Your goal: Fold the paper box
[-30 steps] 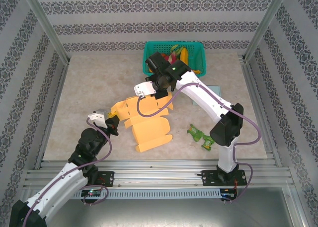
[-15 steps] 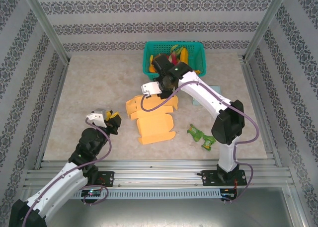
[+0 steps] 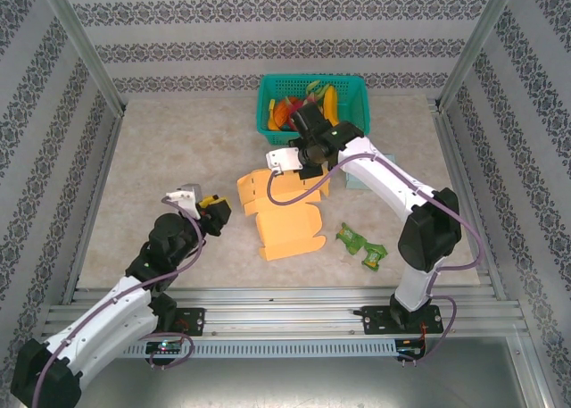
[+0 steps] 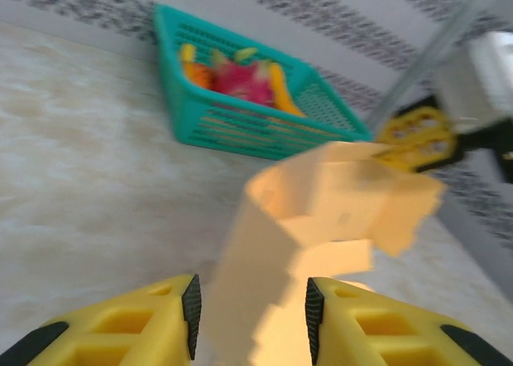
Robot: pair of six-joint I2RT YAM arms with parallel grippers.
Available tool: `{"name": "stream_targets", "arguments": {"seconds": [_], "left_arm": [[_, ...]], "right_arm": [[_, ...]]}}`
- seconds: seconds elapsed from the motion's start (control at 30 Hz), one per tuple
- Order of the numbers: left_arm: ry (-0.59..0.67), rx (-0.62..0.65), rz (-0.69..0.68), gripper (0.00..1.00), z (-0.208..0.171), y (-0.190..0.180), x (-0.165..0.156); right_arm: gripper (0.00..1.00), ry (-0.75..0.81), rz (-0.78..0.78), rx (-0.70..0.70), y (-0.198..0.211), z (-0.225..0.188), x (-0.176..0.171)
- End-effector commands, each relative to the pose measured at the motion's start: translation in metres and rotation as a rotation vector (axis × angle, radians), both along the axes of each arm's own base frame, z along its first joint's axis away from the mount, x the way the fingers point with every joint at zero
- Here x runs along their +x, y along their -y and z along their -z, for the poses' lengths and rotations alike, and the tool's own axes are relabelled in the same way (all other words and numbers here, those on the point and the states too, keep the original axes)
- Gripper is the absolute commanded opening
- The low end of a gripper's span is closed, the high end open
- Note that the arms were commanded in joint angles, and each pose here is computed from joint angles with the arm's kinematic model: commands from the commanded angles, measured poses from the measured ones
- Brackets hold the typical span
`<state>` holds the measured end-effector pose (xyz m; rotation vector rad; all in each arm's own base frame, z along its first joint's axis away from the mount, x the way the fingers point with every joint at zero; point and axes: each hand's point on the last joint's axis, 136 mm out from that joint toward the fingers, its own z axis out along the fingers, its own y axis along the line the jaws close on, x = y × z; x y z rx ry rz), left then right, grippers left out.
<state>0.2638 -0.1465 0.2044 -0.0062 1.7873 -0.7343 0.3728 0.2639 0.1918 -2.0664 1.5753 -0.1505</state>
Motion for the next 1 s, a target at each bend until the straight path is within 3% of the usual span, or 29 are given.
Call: {"name": "stream_targets", "arguments": {"seconds": [0.0,0.1,0.2,0.43,0.73,0.97], "left_arm": [[0.034,-0.115,0.168,0.41,-0.036,0.043,-0.022],[0.026,-0.028,0.217,0.40,-0.031,0.075,-0.027],[-0.014,0.056,0.201,0.38,-0.017,0.095,-0.011],[-0.052,0.252,-0.013,0.27,0.006,0.084,0.041],[-0.144,0.226,-0.202,0.22,0.031,0.027,0.066],[-0.119,0.197,-0.202,0.22,0.020,0.016,0.062]], "right_arm": [[0.00,0.025,0.033,0.030,0.003,-0.007,0.008],[0.00,0.020,0.039,0.039,0.003,-0.007,0.007],[0.00,0.015,0.043,0.047,0.004,-0.007,0.005],[0.00,-0.005,0.023,0.065,0.010,0.001,-0.008],[0.00,0.013,0.018,0.123,0.015,-0.006,-0.011],[0.00,0.010,0.011,0.138,0.012,-0.008,-0.014]]}}
